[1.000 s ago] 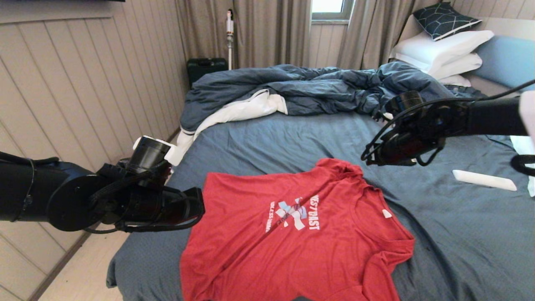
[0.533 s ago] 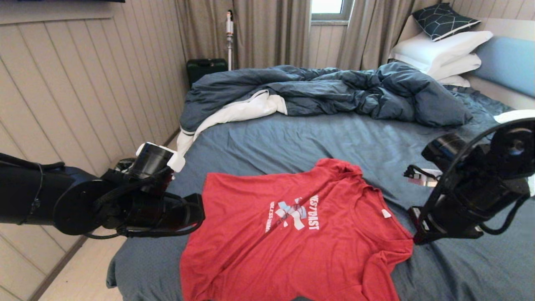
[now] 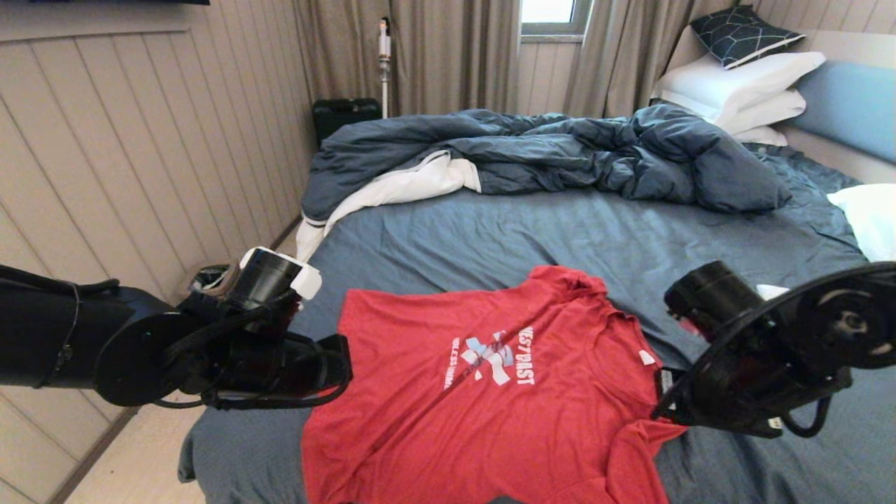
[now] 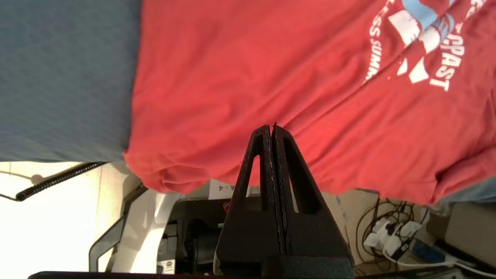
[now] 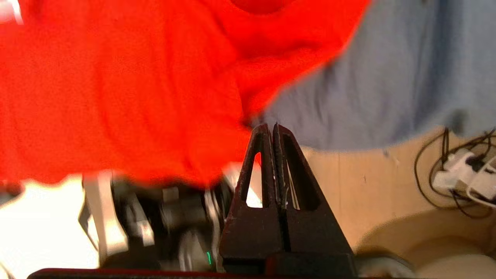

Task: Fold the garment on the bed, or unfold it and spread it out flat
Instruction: Unford the red T-shirt

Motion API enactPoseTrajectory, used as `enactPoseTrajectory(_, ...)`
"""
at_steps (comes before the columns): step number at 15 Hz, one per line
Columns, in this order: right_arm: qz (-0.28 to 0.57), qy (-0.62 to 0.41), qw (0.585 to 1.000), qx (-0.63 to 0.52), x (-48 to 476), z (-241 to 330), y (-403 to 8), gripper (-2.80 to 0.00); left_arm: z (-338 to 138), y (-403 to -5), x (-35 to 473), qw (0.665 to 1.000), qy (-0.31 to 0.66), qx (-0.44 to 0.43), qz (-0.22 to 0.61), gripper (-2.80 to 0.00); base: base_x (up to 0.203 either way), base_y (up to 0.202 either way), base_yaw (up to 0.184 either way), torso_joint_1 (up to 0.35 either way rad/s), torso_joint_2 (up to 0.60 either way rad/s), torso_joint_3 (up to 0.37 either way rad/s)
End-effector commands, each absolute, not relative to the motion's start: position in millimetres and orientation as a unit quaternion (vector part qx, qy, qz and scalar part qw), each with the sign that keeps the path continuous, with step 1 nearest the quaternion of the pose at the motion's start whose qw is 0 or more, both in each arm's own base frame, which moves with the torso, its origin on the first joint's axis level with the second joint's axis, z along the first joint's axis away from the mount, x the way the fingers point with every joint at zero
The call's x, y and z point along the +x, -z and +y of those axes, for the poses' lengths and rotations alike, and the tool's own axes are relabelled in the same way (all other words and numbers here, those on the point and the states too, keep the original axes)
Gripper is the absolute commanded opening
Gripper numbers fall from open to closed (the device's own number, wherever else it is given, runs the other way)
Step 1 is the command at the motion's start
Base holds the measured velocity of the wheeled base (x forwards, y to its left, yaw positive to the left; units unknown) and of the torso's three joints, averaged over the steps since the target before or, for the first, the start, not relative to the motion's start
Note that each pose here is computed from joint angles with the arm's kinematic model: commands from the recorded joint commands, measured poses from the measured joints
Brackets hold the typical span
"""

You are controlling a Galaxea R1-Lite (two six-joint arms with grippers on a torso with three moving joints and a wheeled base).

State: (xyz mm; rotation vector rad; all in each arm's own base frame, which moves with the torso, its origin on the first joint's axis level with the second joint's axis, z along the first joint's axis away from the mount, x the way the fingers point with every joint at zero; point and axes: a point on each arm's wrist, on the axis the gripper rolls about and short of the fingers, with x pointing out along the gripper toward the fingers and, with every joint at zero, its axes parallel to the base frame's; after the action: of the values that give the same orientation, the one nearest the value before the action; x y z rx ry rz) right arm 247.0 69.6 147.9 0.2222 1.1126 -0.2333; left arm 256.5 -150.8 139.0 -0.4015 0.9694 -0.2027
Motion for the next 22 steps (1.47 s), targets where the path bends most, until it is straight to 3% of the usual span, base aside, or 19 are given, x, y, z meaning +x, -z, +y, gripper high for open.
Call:
enactPoseTrajectory(1,0.529,0.119,0.835,0.096,260,79,-126,-2.8,-152,-137,256,0.859,0.096,-0.191,0.465,-2.8,0.0,0.0,0.0,0.0,0.0,0.0)
enactPoseTrajectory(2,0.527,0.119,0.836,0.095,264,80,-121,0.0,-152,-137,257,0.859,0.097,-0.19,0.466,-2.8,0.0,0.0,0.0,0.0,0.0,0.0)
enactPoseTrajectory(12,0.537,0.099,0.834,0.082,282,102,-91,0.0,-156,-133,253,0.851,0.108,-0.188,0.478,-2.8,0.0,0.0,0.0,0.0,0.0,0.0)
enactPoseTrajectory(22,0.555,0.12,0.82,0.068,228,78,-91,0.0,-166,-134,240,0.848,0.128,-0.177,0.484,-2.8,0.0,0.0,0.0,0.0,0.0,0.0)
